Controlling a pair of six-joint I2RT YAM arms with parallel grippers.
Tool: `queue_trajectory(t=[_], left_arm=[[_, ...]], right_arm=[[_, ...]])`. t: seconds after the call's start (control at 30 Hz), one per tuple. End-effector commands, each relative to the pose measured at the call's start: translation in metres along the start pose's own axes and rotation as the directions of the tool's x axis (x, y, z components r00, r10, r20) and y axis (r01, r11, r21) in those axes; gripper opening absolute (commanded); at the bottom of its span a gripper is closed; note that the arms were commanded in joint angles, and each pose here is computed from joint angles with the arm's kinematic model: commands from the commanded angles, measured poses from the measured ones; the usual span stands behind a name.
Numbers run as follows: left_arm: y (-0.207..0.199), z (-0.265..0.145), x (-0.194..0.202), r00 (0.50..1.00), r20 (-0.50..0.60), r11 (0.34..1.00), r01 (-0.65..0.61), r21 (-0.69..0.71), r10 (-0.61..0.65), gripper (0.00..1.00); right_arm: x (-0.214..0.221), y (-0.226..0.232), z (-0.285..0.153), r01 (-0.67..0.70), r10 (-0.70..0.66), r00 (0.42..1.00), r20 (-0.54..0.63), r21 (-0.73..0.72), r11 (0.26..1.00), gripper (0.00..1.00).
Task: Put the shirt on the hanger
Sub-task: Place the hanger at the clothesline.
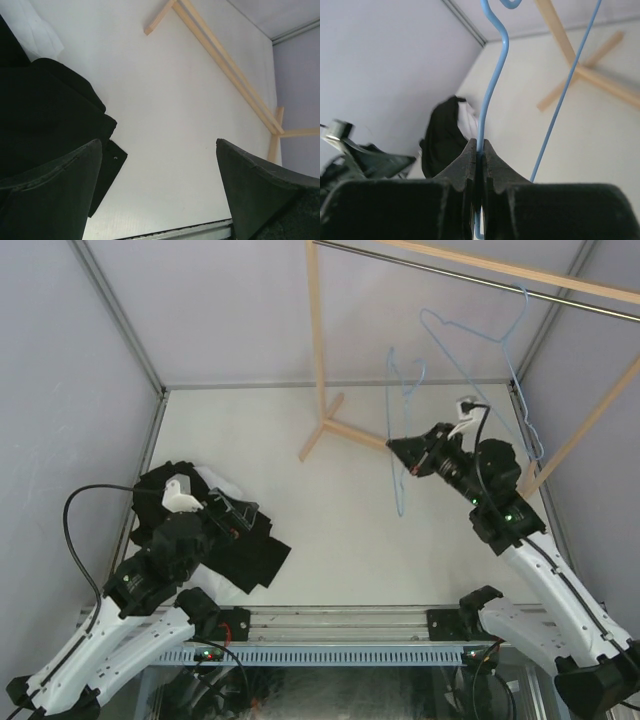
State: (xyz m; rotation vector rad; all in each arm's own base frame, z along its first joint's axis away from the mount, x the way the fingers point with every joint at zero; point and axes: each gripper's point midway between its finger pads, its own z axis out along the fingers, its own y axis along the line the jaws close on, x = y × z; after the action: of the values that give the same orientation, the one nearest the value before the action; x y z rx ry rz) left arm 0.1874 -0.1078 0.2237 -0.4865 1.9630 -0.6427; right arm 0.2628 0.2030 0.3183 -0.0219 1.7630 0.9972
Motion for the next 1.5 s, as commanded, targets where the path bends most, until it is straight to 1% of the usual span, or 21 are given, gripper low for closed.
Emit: queue_trajectory(t=[0.0, 0.07, 0.27, 0.6, 0.73, 0.8, 1.1, 1.33, 1.47], left_arm=[[0.012, 0.007, 0.008, 0.999, -0.007, 0.999, -0.032, -0.034, 0.032, 0.99], [0.014, 0.009, 0.013, 0.999, -0.022, 0.999, -0.032, -0.037, 0.031, 0.99], [0.020, 0.011, 0.019, 0.999, -0.044, 0.998, -0.032, -0.049, 0.030, 0.99], [0.025, 0.013, 0.030, 0.997, -0.074, 0.999, -0.017, -0.047, 0.014, 0.98], [0.027, 0.014, 0.037, 0.996, -0.093, 0.999, -0.007, -0.044, 0.003, 0.98], [0.027, 0.014, 0.039, 0.995, -0.099, 0.999, -0.003, -0.041, -0.001, 0.98], [0.030, 0.014, 0.043, 0.994, -0.112, 0.999, -0.006, -0.045, 0.001, 0.97], [0.035, 0.015, 0.046, 0.993, -0.115, 0.998, -0.007, -0.057, 0.001, 0.97], [0.039, 0.014, 0.047, 0.993, -0.114, 0.998, -0.010, -0.067, 0.002, 0.97]], right_arm=[[-0.060, 0.040, -0.005, -0.042, 0.059, 0.995, 0.086, -0.189, 0.981, 0.00], [-0.081, 0.048, -0.005, -0.043, 0.069, 0.991, 0.111, -0.226, 0.973, 0.00], [-0.124, 0.055, 0.004, -0.080, 0.131, 0.980, 0.150, -0.308, 0.948, 0.00], [-0.174, 0.056, 0.018, -0.145, 0.231, 0.951, 0.207, -0.364, 0.920, 0.00], [-0.181, 0.052, 0.026, -0.179, 0.271, 0.941, 0.203, -0.382, 0.906, 0.00], [-0.191, 0.057, 0.026, -0.175, 0.279, 0.935, 0.220, -0.399, 0.900, 0.00], [-0.203, 0.040, 0.044, -0.266, 0.380, 0.897, 0.228, -0.408, 0.873, 0.00], [-0.210, 0.028, 0.054, -0.297, 0.412, 0.877, 0.246, -0.396, 0.869, 0.00], [-0.208, 0.018, 0.059, -0.317, 0.420, 0.871, 0.255, -0.360, 0.877, 0.00]])
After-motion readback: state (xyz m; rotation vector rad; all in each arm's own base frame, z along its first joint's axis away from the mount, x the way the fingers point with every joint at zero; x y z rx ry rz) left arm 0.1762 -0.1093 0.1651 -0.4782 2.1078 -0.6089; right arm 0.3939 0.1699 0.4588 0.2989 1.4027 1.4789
